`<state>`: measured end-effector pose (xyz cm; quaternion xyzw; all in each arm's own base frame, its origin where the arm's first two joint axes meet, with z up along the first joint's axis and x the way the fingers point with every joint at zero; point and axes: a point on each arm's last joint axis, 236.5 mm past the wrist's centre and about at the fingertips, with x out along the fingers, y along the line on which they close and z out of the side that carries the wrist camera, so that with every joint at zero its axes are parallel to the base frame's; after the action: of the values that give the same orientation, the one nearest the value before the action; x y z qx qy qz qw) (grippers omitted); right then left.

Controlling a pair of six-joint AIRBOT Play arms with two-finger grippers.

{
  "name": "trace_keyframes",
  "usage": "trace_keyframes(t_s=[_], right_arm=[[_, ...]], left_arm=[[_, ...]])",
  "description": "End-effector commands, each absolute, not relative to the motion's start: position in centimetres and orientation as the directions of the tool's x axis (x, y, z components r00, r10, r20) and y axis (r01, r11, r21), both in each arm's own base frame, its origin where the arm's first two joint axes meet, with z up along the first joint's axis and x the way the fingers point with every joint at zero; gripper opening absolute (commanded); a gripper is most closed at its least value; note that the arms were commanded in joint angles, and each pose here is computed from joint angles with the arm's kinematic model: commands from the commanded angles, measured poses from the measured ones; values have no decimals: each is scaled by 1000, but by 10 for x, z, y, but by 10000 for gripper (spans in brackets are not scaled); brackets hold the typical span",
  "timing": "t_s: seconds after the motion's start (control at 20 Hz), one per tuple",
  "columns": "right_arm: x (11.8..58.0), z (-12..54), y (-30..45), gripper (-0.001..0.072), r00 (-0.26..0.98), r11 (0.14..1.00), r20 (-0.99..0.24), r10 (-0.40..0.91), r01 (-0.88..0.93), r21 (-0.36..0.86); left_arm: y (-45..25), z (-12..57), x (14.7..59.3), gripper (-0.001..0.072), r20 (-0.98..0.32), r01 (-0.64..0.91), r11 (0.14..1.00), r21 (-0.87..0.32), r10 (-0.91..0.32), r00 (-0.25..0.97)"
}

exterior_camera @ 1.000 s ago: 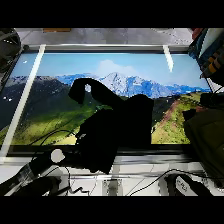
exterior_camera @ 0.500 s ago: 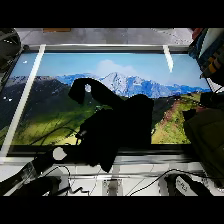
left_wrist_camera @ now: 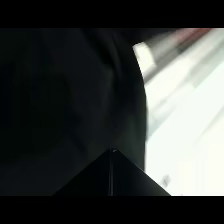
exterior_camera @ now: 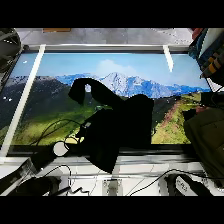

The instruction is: Fold the clothes and pants, and hang the long-sleeved shirts on hangers.

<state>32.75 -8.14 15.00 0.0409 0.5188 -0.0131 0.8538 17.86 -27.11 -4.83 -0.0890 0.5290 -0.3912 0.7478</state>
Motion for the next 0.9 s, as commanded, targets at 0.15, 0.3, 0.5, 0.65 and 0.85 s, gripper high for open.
trace_keyframes(t_s=[0.15, 0.3, 0.5, 0.65, 0.85], right_arm=[[331, 153, -91, 14, 480, 997, -877, -19, 76, 20], [331, 152, -90, 14, 478, 997, -878, -18, 76, 21], [331, 153, -91, 14, 479, 997, -878, -19, 77, 20], [331, 153, -91, 14, 479, 997, -877, -19, 77, 20], [332, 153, -91, 14, 481, 997, -876, -20, 77, 20]], left_arm=[[-241, -53, 169, 330, -832, 578, 689, -437, -554, 32], [-246, -55, 144, 712, -840, 588, 665, -461, -540, -47], [-237, -59, 109, 703, -851, 472, 716, -515, -491, -184], [-230, -67, 92, 703, -851, 404, 749, -526, -468, -240], [-229, -76, 79, 703, -833, 352, 756, -552, -481, -273]])
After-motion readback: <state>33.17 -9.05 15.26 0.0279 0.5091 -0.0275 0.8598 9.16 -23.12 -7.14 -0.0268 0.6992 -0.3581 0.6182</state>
